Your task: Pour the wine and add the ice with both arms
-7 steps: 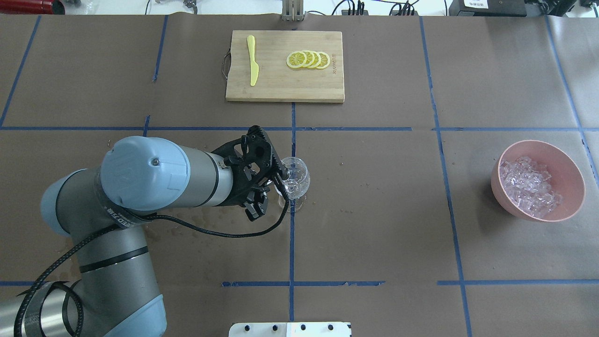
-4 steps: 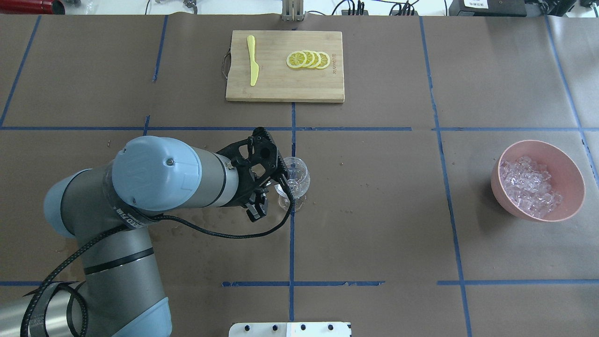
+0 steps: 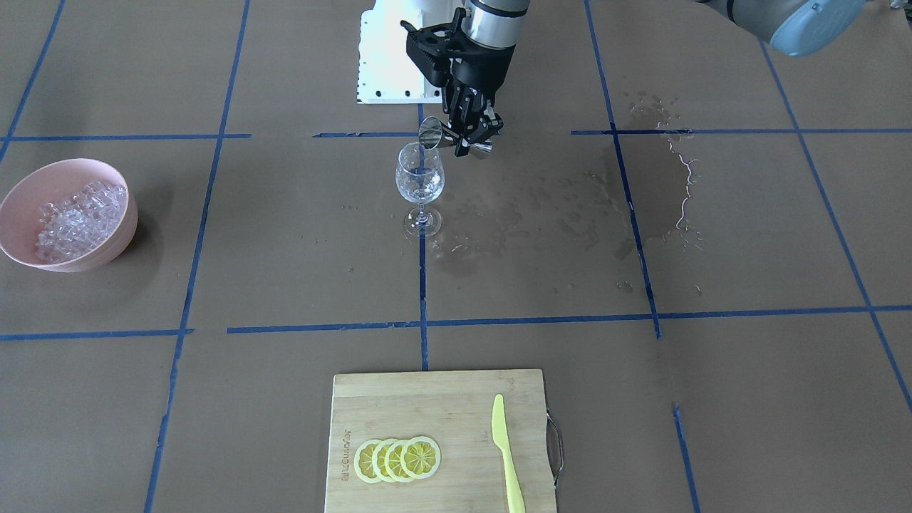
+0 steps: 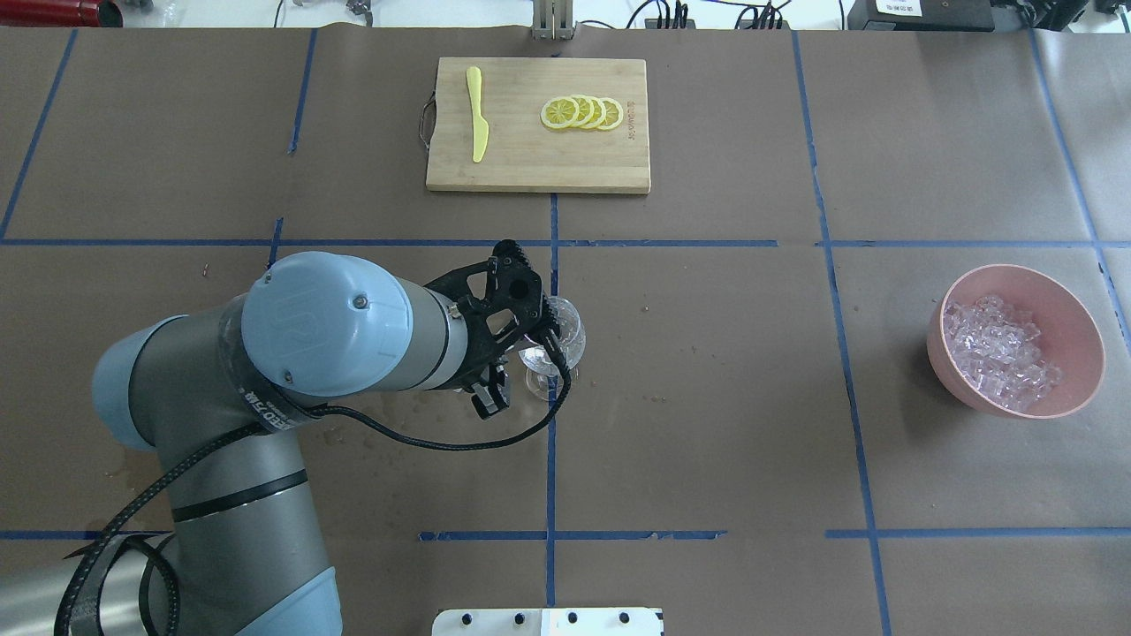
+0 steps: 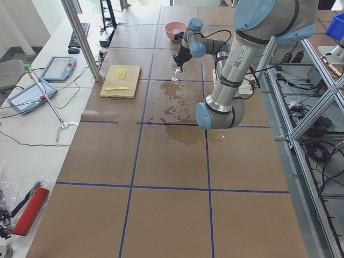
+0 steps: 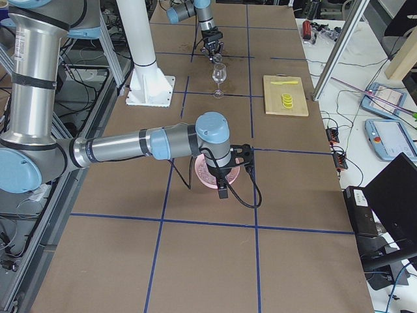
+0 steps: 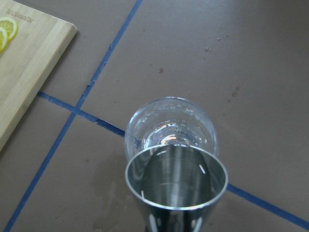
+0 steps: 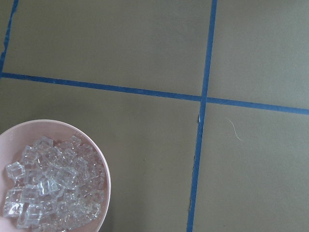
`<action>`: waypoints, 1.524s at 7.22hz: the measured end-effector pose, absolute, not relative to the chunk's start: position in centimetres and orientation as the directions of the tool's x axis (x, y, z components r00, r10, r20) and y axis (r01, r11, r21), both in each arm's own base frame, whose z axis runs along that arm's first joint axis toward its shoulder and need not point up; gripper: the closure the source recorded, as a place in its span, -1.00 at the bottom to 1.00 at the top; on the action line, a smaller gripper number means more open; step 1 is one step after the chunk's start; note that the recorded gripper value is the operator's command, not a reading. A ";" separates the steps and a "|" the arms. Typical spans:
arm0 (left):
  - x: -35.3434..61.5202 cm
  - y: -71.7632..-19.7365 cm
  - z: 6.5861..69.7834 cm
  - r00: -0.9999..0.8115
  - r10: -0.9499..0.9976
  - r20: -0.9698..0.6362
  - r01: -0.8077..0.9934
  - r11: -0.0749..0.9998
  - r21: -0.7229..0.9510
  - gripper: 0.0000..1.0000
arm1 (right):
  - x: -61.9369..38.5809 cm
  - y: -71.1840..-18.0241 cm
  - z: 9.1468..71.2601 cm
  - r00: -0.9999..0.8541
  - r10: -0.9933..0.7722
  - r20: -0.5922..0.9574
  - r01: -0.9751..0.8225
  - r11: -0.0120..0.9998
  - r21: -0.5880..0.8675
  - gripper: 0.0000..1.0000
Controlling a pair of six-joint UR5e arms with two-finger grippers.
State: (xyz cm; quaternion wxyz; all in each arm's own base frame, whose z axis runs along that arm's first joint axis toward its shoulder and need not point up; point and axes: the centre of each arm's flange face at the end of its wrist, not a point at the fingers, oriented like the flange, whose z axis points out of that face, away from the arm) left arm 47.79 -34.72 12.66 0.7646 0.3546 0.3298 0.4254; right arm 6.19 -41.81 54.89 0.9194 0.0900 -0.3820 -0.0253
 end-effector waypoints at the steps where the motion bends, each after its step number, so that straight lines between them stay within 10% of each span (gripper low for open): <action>1: 47.9 -34.7 12.4 0.425 0.884 -0.193 -0.433 0.386 0.814 1.00 | 6.2 -41.8 54.9 0.707 -0.115 0.698 -0.022 0.983 0.185 -1.00; 11: 48.6 -34.2 8.6 0.461 0.880 -0.116 -0.594 0.403 0.696 1.00 | 6.2 -41.8 54.9 0.707 -0.116 0.698 -0.022 0.982 0.185 -1.00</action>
